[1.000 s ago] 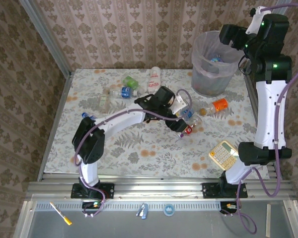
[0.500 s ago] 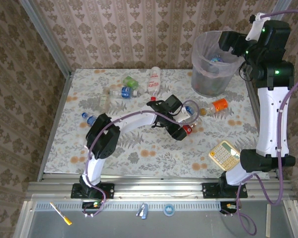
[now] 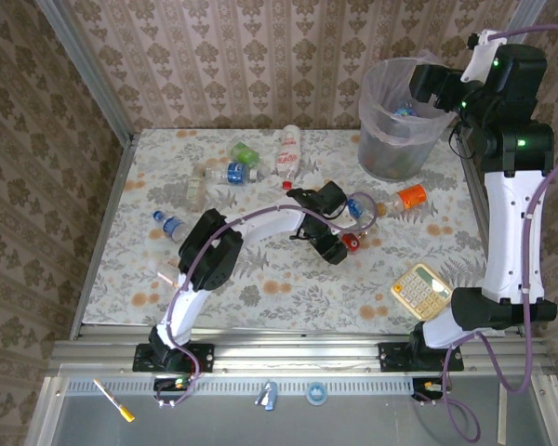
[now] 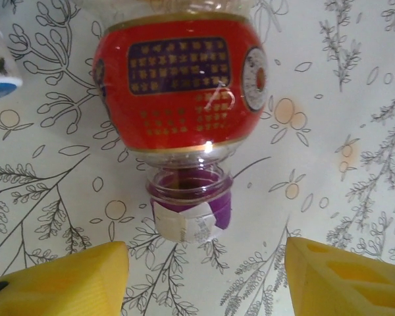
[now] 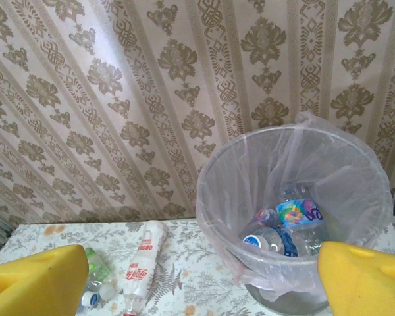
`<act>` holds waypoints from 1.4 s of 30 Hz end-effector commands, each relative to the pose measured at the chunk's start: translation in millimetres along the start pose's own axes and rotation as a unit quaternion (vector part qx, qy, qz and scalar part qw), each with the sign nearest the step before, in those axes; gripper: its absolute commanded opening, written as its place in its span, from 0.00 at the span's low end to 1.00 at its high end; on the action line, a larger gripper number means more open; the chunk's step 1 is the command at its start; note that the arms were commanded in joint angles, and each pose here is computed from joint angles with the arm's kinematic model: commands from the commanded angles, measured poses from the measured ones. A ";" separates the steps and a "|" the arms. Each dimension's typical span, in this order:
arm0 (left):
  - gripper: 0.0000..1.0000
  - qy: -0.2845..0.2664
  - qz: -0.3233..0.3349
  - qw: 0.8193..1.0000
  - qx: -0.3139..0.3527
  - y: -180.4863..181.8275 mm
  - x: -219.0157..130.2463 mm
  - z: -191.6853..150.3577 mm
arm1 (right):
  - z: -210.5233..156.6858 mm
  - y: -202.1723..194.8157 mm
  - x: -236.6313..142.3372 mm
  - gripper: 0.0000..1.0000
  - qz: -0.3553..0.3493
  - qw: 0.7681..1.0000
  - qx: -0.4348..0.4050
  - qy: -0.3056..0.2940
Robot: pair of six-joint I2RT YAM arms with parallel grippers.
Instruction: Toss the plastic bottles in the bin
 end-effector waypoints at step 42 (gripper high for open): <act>0.25 -0.093 -0.027 0.995 0.008 3.5 -27.1 -7.8 | -5.7 3.6 -3.0 0.91 0.030 1.000 -0.001 0.003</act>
Point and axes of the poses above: each hand's point on the last joint's axis, 136 mm out from that joint toward the fingers, its own x axis out along the fingers, its own y axis along the line the jaws close on, z = x × y, the point moved 10 cm from there along -x, back along the fingers, and after that the axes turned 4 degrees about -x, right-handed, at the moved point
